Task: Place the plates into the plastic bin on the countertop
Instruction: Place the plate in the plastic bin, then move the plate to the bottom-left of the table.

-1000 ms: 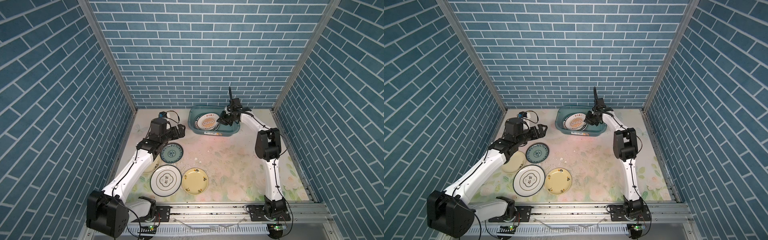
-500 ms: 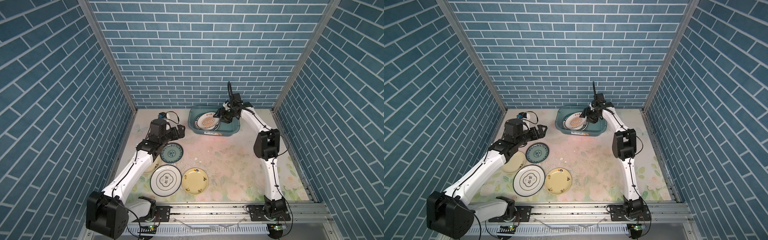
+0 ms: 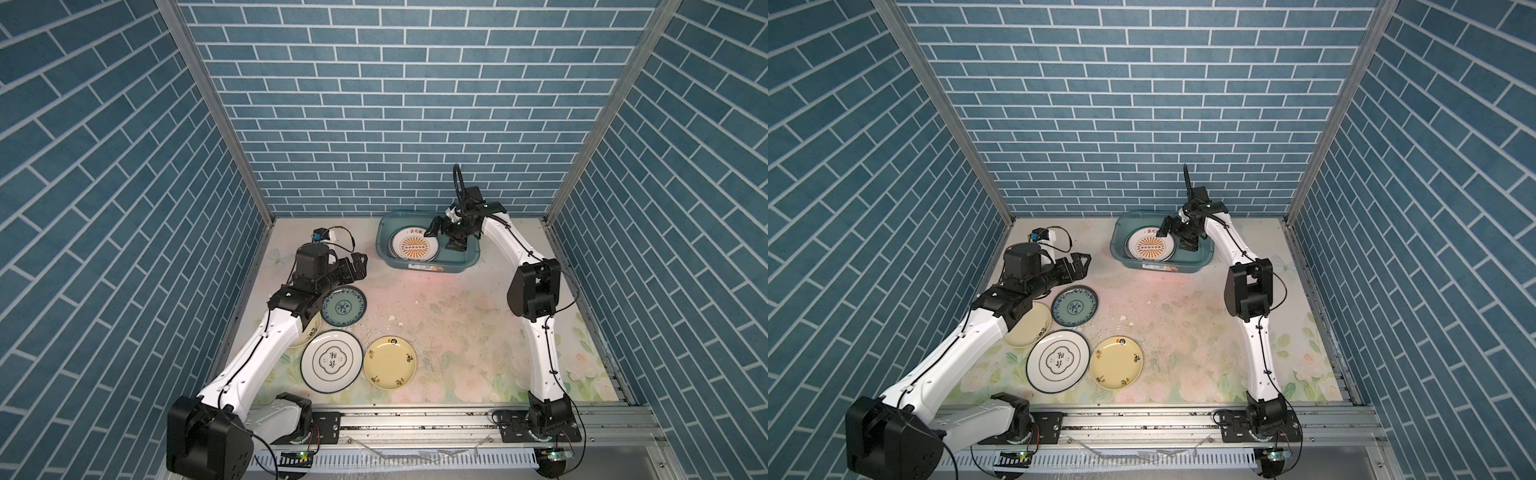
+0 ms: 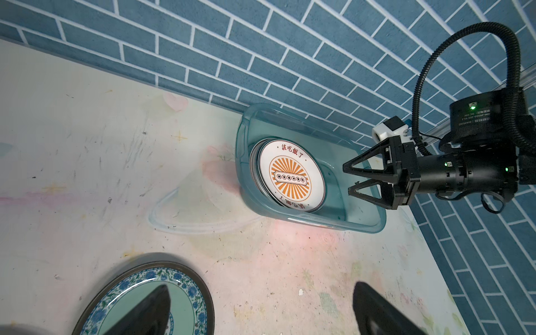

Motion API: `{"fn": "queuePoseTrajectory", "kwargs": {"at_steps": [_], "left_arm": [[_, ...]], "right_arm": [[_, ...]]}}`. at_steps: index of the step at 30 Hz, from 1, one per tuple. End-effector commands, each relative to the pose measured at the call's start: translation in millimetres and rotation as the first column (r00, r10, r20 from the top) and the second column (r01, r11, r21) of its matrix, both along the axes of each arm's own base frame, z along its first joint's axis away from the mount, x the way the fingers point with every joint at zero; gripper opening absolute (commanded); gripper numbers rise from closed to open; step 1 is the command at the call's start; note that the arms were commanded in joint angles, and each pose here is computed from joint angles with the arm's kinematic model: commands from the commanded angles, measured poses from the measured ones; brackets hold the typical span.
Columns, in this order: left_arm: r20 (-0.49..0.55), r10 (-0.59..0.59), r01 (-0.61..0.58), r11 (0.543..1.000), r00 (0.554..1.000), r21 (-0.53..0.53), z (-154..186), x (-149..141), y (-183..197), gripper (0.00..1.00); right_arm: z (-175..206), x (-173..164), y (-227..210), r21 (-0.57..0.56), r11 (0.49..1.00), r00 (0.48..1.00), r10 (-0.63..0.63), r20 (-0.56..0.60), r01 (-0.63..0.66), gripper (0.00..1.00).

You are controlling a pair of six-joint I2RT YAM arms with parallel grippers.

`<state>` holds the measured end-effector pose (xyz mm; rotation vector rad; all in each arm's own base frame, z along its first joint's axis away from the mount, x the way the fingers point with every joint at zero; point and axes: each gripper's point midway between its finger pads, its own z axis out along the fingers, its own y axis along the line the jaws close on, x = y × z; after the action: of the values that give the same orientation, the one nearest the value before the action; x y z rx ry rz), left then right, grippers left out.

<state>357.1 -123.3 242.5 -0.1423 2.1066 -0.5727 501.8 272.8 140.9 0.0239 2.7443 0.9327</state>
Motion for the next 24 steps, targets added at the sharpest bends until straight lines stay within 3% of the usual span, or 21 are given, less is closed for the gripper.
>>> {"fn": "queuePoseTrajectory", "kwargs": {"at_steps": [1,5,10,17,24], "left_arm": [[-0.063,0.026,-0.024,0.999,0.998,0.027,-9.4,-11.8,9.6,1.0],[-0.138,0.079,-0.071,0.995,0.987,0.064,-23.1,-31.0,23.5,0.99],[-0.242,0.158,-0.129,0.983,0.957,0.132,-44.5,-62.7,44.9,1.0],[-0.413,0.278,-0.213,0.957,0.867,0.196,-83.2,-114.0,70.2,0.99],[-0.508,0.379,-0.271,0.922,0.774,0.276,-116.8,-150.8,90.9,1.0]], "right_arm": [[60.2,-7.6,-5.6,-0.015,1.0,0.981,0.021,0.193,-0.018,0.98],[90.8,-23.4,-10.5,0.027,1.0,0.948,-0.003,0.318,-0.006,0.99],[98.4,-51.7,-11.4,0.073,0.997,0.939,0.009,0.344,-0.037,0.99],[86.4,-94.6,-29.4,0.083,0.996,0.928,-0.005,0.373,-0.029,0.99],[74.4,-135.2,-54.2,0.041,0.999,0.921,-0.014,0.39,-0.002,0.99]]}}
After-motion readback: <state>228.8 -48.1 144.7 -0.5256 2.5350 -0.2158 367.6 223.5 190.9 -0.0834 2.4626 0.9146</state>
